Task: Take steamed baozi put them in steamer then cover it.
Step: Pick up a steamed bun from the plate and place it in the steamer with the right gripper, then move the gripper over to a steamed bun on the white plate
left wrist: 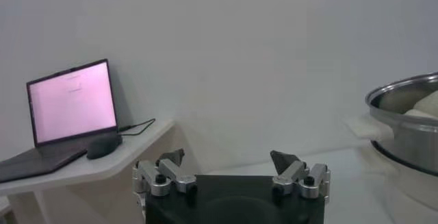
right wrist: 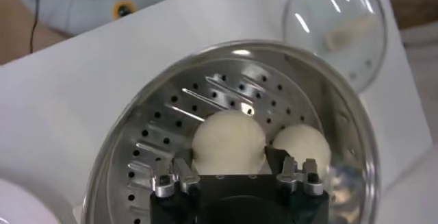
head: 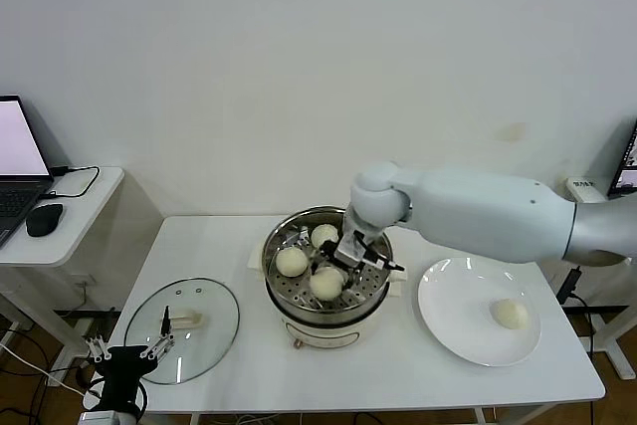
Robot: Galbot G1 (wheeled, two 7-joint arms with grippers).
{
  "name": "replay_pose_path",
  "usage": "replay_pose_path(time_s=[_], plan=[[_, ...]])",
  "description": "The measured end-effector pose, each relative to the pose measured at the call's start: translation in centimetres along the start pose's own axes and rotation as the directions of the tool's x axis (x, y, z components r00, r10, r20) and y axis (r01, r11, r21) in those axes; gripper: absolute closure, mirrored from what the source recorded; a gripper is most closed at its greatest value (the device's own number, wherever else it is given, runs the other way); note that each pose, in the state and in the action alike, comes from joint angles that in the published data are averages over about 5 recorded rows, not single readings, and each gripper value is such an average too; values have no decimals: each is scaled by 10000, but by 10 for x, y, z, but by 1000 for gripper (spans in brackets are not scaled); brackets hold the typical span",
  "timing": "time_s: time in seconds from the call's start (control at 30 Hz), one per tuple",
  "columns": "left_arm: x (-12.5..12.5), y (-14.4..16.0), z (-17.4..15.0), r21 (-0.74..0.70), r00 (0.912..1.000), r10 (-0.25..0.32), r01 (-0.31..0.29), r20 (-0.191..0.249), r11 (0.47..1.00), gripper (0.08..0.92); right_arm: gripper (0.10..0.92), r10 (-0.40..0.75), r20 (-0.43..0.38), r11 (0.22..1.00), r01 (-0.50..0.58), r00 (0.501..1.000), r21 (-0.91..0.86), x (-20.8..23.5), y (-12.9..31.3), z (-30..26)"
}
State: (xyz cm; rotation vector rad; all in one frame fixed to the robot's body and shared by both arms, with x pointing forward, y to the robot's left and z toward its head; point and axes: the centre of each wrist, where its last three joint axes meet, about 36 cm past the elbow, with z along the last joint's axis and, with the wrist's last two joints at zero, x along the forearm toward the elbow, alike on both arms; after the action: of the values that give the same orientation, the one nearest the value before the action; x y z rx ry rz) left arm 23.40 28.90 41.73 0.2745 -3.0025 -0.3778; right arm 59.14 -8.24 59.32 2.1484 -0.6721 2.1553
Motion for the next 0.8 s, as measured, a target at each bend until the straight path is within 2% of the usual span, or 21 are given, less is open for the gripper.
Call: replay_pose_path(time_s=[0.17, 0.33, 0.43, 0.63, 0.8], plan=[[1, 0, 0, 16, 10000, -8, 8, 5, 10000, 177, 337, -50, 79, 9985, 45, 10000, 553, -6, -2, -3], [1, 0, 0, 18, 10000, -7, 7, 14, 10000, 177, 231, -8, 55, 9961, 3, 10000, 885, -5, -3, -2], [0, 0, -1, 7, 10000, 8, -8, 51, 10000, 177, 204, 49, -37, 9953, -45, 10000, 964, 1, -3, 0], [-3, 1, -3, -19, 9999, 58, -58, 137, 10000, 177, 200, 366, -376, 9978, -344, 9986, 572, 30, 1, 8], [-6, 0, -3, -48, 9997, 150, -150, 175, 9999, 177, 200, 746, -911, 9950, -802, 9930, -597, 67, 16, 20]])
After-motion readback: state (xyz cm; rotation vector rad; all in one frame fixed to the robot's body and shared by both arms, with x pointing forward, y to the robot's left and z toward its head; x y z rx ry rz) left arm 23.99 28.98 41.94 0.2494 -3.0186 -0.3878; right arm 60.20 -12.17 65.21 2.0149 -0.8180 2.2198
